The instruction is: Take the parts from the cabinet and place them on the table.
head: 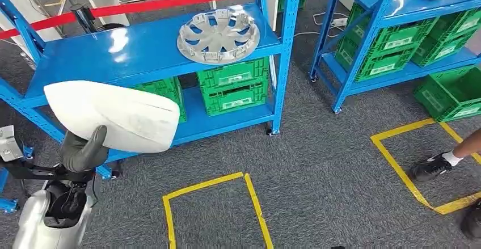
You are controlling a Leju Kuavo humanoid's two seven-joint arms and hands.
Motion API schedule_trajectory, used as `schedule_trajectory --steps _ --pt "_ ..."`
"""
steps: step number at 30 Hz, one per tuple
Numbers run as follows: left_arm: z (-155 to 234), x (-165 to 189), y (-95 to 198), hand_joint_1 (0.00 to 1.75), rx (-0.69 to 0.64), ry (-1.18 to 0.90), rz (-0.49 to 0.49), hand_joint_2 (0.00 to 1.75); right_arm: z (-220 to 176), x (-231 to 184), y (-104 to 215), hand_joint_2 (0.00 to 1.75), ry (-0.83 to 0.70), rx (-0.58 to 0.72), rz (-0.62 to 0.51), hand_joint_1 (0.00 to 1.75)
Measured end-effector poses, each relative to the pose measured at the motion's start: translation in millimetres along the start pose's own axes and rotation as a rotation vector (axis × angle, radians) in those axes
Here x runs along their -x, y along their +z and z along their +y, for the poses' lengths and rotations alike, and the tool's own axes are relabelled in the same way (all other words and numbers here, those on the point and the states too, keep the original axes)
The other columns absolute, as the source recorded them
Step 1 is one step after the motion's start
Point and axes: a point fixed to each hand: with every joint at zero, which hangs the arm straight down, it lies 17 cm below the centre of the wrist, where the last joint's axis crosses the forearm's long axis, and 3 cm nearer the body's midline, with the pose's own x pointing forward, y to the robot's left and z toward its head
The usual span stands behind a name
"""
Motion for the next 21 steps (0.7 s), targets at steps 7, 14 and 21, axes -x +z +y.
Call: schedule_trajectory --steps 7,14,21 --pt "-3 -3 -7 1.75 0.014 0.002 -0.012 1.75 1 0 0 0.00 -0.010 0.001 0.003 0.00" --pt "1 2 -21 1.75 0.012 0.019 -0.018 1.75 2 0 0 0.00 -0.041 0.000 -0.001 0.00" --pt "5 3 -37 1.75 0.016 0.026 -0.028 1.75 2 -6 0 0.00 -0.072 -0.003 -0.007 0.00"
